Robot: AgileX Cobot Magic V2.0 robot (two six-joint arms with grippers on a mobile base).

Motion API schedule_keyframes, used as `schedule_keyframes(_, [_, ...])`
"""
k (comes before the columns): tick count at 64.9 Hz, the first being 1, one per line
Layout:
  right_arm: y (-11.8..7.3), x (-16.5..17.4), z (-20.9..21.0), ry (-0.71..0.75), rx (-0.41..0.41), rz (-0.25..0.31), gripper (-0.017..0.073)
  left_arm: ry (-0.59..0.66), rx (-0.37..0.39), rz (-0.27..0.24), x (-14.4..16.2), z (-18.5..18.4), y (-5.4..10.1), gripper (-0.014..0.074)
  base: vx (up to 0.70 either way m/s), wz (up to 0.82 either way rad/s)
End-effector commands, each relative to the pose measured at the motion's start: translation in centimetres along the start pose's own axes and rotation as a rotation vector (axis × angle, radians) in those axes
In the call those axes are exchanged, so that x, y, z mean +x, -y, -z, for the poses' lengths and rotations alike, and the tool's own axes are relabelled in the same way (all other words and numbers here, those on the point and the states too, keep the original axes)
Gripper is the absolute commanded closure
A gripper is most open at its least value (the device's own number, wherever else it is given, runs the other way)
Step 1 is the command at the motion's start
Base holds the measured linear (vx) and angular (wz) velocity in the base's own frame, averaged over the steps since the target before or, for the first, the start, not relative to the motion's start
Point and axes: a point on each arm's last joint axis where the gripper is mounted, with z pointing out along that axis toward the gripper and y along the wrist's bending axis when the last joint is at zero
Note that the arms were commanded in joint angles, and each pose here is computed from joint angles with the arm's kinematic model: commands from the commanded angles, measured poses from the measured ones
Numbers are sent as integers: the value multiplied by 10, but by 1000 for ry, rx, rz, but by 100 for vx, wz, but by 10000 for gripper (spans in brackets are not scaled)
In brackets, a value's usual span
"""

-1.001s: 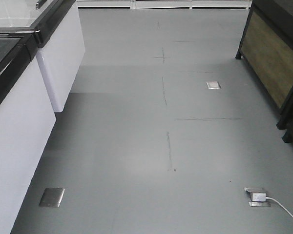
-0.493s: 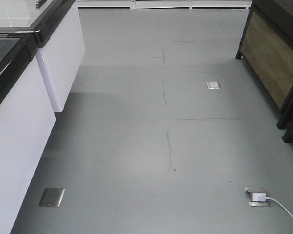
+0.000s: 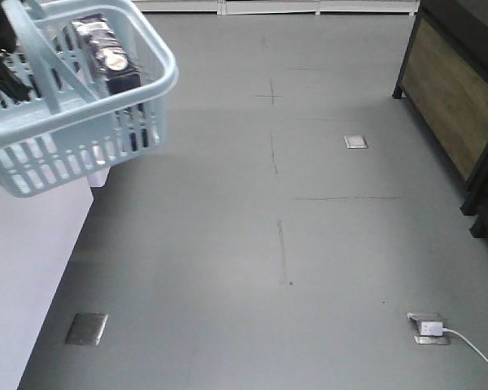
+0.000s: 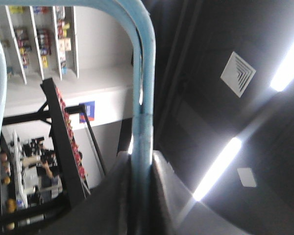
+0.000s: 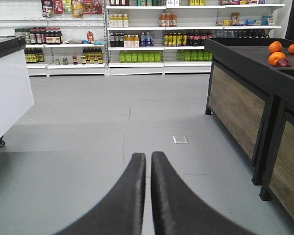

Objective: Left arm holds basket, right arm returns cookies
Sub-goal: 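Lower the basket with the left gripper in front of the robot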

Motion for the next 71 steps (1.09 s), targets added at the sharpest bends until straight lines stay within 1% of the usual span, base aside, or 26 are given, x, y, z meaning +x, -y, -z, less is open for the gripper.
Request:
schedule_keyframes(1, [1,-1,0,65,13,14,565,-96,160,41,27,-10,26,598,0,0])
schedule_keyframes(12, [1,-1,0,65,13,14,565,-192,135,92,61,-19,13,598,0,0])
schedule_keyframes(23, [1,-1,0,65,13,14,565,-279,111,143,93,-22,4,598,0,0])
schedule_keyframes(29, [1,-1,0,65,13,14,565,-301,95,168,105,-20,-1,598,0,0])
schedule_keyframes(34, [1,-1,0,65,13,14,565,-309,72,193,112,-16,-8,598,0,0])
schedule_keyframes(39, [1,-1,0,65,13,14,565,-312,58,227,118,-9,-15,598,0,0])
schedule_keyframes(45, [1,-1,0,65,13,14,565,-310,67,252,125,0,-23,598,0,0])
schedule_keyframes(54, [1,-1,0,65,13,14,565,-315,75,310,137,12,-32,598,0,0])
schedule_keyframes(71, [1,-1,0,65,13,14,565,-393,95,362,159,28,-37,598,0,0])
